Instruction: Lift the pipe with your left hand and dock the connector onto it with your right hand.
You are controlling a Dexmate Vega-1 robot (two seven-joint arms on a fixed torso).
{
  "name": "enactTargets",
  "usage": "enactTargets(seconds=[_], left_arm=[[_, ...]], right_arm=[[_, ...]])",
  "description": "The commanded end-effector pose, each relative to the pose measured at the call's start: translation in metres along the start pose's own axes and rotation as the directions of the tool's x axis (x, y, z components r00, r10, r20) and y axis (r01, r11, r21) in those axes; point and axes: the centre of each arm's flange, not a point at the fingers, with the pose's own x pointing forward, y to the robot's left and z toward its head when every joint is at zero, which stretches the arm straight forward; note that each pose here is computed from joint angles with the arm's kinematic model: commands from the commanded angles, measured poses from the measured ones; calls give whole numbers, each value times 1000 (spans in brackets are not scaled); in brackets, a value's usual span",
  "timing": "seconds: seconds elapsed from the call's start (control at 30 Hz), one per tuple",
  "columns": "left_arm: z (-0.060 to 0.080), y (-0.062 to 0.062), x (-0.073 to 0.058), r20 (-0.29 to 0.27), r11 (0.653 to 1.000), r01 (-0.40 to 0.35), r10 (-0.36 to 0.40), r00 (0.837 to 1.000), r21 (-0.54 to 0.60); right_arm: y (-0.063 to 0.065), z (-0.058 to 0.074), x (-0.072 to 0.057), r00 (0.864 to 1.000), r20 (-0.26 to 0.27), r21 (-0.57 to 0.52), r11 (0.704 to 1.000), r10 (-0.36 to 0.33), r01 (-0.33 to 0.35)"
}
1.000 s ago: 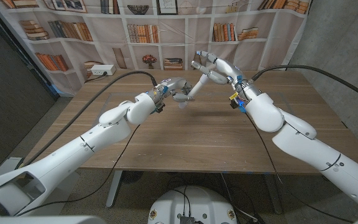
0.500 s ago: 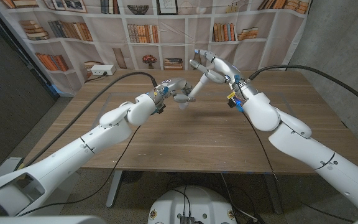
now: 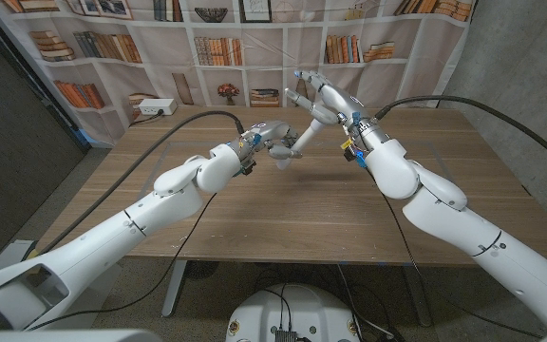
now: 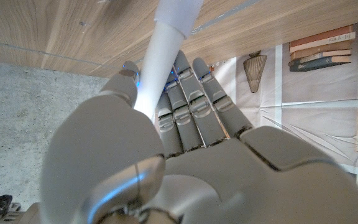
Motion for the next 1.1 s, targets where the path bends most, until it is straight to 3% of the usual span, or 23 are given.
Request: enactTargets(seconds=[0.03, 0.33, 1.1], left_arm=[[5, 3, 2, 17, 1000, 4, -5, 1000, 15], [5, 2, 1, 22, 1000, 1, -1, 1000, 0], [9, 12, 11, 36, 1000, -23, 23, 999, -2]], right_arm=[[4, 3, 9, 1000, -9, -35, 999, 6, -6], [9, 2, 14, 1000, -17, -33, 999, 16, -16], [19, 0, 18, 1000, -20, -36, 999, -4, 3]])
